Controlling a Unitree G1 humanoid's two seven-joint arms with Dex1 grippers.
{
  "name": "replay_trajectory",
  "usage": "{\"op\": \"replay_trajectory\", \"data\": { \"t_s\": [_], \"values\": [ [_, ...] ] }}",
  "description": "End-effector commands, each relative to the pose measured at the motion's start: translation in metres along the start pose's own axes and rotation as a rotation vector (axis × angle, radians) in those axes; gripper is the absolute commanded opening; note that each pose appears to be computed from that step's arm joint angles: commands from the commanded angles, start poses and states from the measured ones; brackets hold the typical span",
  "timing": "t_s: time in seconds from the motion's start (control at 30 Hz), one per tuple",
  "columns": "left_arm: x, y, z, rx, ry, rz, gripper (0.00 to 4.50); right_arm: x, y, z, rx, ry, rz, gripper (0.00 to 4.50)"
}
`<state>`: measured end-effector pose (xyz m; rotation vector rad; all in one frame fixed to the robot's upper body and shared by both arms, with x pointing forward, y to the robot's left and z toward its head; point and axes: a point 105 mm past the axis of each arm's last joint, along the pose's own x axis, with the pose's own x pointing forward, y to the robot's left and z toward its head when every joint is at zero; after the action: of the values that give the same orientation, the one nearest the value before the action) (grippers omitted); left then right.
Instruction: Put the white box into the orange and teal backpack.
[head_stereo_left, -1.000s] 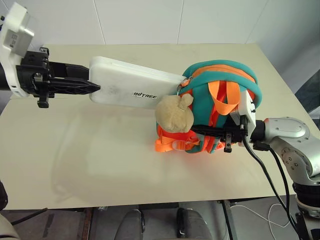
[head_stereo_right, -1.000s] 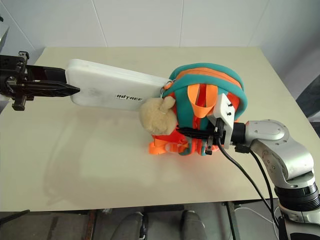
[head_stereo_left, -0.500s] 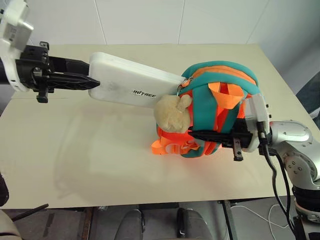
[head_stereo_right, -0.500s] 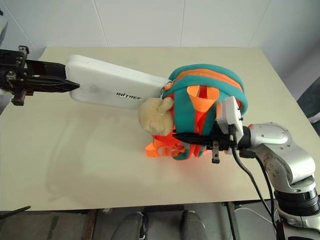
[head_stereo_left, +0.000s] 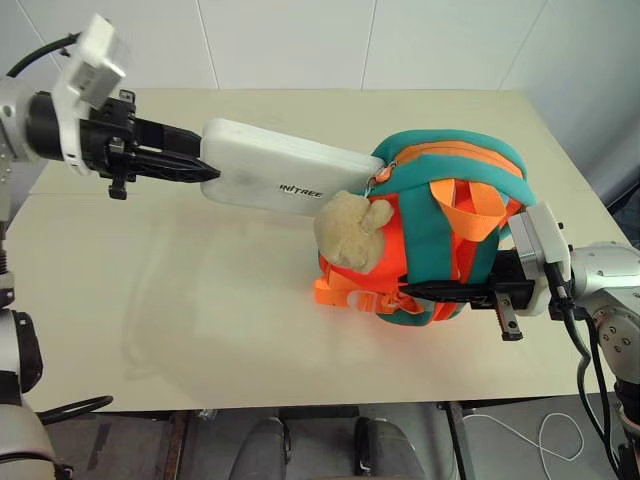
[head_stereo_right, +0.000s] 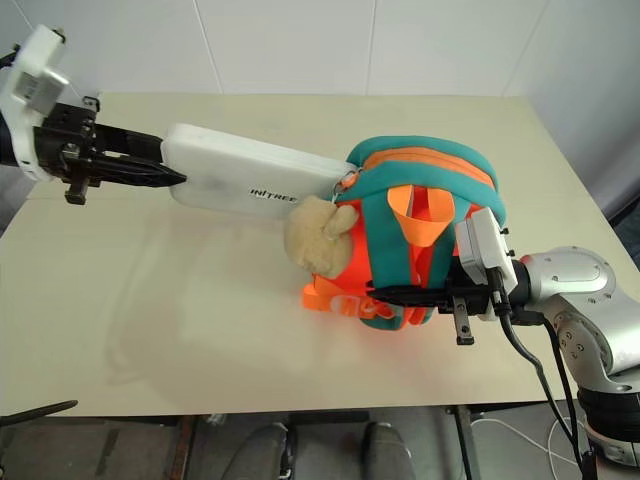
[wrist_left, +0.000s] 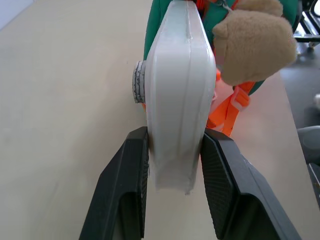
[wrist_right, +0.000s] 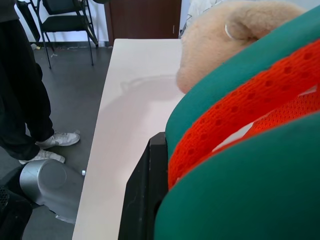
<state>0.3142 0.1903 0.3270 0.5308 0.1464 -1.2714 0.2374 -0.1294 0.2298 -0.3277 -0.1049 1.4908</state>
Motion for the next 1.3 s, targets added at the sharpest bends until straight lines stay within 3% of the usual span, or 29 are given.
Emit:
{"op": "replay_trajectory", "data": {
  "t_s": [0.03,0.2,0.43,0.83,0.97,1.3],
  "values": [
    [-0.005,0.006,0.008,0.066,0.040,0.033,1.21,-0.003,0.000,0.007,-0.057,0.013,0.006,0.00],
    [-0.003,-0.003,0.021,0.126,0.040,-0.040,1.21,-0.002,-0.001,0.005,-0.055,0.021,-0.006,0.00],
    [-0.013,-0.027,0.050,0.164,-0.073,-0.138,1.21,0.001,-0.002,0.005,-0.049,0.012,-0.020,0.00],
    [-0.025,-0.048,0.059,0.153,-0.085,-0.173,1.21,0.003,-0.007,0.003,-0.042,0.007,-0.016,0.00],
    [-0.008,-0.037,0.051,0.167,-0.035,-0.118,1.21,0.005,-0.009,0.002,-0.043,0.003,-0.010,0.00],
    [0.035,-0.035,0.056,0.172,-0.066,-0.150,1.21,0.008,-0.012,0.001,-0.043,0.004,-0.016,0.00]
  ]
}}
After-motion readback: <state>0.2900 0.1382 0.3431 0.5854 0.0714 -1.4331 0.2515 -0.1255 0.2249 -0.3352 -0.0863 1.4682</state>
